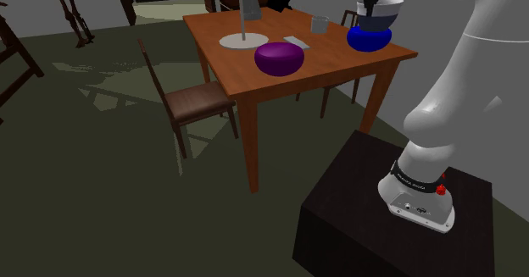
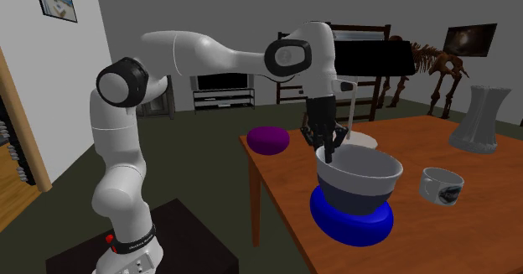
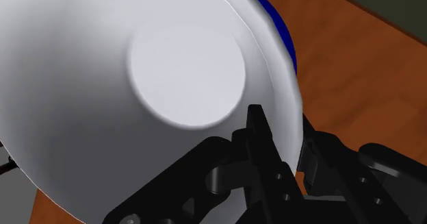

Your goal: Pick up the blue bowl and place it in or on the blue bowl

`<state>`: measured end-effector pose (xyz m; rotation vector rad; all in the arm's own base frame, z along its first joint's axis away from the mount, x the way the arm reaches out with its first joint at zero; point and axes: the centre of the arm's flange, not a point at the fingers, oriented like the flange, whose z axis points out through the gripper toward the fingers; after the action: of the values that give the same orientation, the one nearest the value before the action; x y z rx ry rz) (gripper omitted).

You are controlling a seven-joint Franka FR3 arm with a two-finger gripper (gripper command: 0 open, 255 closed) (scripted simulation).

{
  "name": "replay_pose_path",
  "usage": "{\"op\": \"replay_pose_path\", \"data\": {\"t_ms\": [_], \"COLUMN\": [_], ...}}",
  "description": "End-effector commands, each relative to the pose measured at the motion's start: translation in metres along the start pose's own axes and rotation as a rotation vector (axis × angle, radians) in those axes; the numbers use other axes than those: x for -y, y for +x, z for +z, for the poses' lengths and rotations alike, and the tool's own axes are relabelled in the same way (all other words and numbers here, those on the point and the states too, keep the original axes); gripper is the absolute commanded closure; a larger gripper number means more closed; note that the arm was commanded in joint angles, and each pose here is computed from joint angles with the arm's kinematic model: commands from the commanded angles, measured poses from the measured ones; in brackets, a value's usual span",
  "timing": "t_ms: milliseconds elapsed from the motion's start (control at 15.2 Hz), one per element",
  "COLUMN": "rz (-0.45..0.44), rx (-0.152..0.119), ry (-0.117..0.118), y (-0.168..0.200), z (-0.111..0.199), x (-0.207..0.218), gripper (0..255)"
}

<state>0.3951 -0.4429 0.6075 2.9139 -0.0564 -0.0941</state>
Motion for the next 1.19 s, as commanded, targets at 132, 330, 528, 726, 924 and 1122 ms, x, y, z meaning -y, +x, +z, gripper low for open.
{"op": "replay_pose_path", "data": {"t_ms": [132,330,528,726,924,1122], "rz": [0.0,0.0,0.0,0.0,0.0,0.0], "rx": [0.001,0.001,0.001,0.001,0.001,0.001], "ry": [0.0,0.0,0.0,0.0,0.0,0.0], "y": [0.0,0.0,0.0,0.0,0.0,0.0], "z": [0.001,0.001,-0.039,-0.049,-0.049,-0.049], "x": [0.0,0.0,0.0,0.0,0.0,0.0], "gripper": [0,0,0,0,0,0]}}
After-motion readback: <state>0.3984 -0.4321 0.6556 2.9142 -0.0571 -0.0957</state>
